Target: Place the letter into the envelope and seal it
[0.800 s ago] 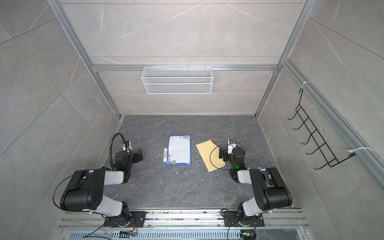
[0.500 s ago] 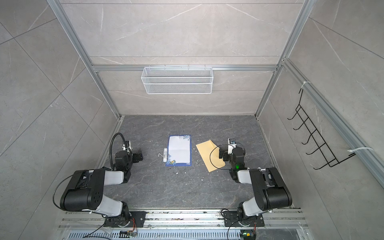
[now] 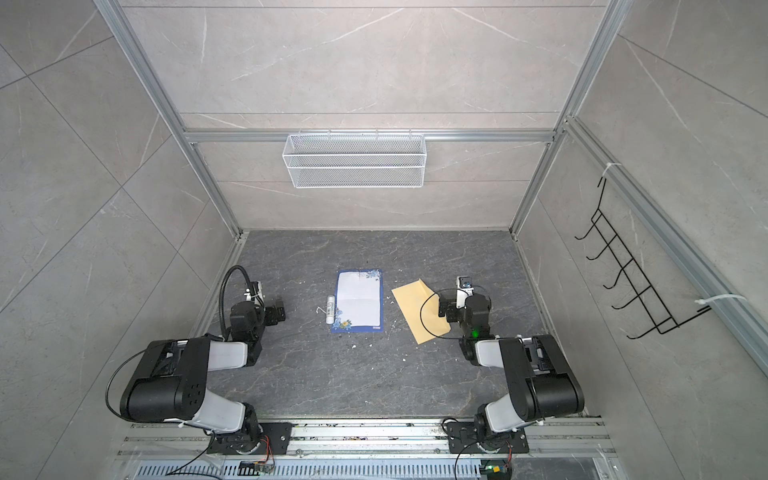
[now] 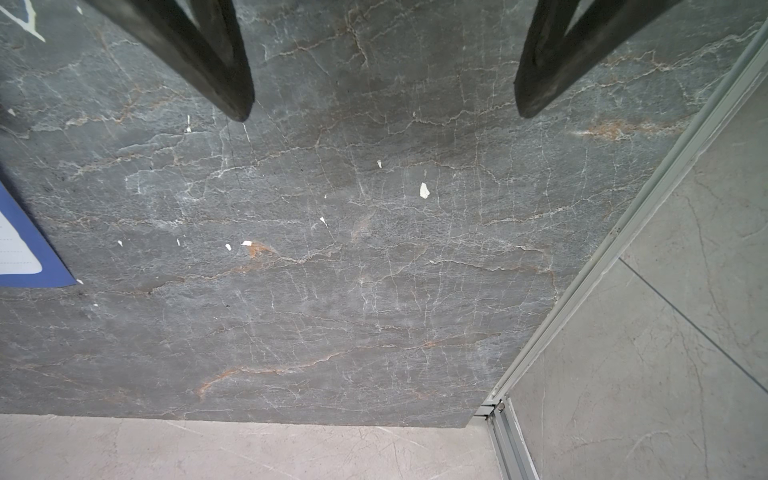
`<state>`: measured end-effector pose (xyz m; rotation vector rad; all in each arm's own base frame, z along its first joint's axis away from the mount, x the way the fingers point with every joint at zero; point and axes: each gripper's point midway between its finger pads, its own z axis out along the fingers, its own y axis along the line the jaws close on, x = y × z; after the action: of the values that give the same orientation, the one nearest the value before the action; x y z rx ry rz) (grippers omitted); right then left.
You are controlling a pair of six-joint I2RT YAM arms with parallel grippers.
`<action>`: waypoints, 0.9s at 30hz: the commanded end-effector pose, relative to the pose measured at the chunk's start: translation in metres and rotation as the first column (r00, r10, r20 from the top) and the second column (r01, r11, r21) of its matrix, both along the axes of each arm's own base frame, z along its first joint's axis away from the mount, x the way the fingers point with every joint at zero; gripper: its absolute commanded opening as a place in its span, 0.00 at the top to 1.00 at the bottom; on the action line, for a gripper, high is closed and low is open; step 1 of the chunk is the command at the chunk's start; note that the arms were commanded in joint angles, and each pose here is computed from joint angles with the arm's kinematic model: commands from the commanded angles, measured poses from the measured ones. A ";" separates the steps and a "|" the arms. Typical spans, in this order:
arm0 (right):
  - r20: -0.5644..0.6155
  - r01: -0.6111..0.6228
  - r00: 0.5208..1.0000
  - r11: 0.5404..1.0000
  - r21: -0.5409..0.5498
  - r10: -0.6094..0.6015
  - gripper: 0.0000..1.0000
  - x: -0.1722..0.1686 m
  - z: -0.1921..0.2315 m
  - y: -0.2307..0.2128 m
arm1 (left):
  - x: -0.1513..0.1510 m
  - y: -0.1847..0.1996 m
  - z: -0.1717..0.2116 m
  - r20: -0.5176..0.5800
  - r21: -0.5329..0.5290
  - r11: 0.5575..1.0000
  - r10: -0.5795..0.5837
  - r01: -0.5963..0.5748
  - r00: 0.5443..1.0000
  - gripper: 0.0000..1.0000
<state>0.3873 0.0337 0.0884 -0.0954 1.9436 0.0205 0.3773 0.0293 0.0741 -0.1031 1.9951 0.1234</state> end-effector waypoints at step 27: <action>-0.056 0.050 0.998 0.979 0.197 -0.040 0.01 -0.013 0.126 0.005 | -0.063 -0.014 0.140 0.161 -0.231 0.973 0.060 -0.021 0.985 0.00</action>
<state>0.3878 0.0294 0.2102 0.0314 1.8701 0.0772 0.3339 0.0215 0.2155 -0.1933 1.7780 0.0267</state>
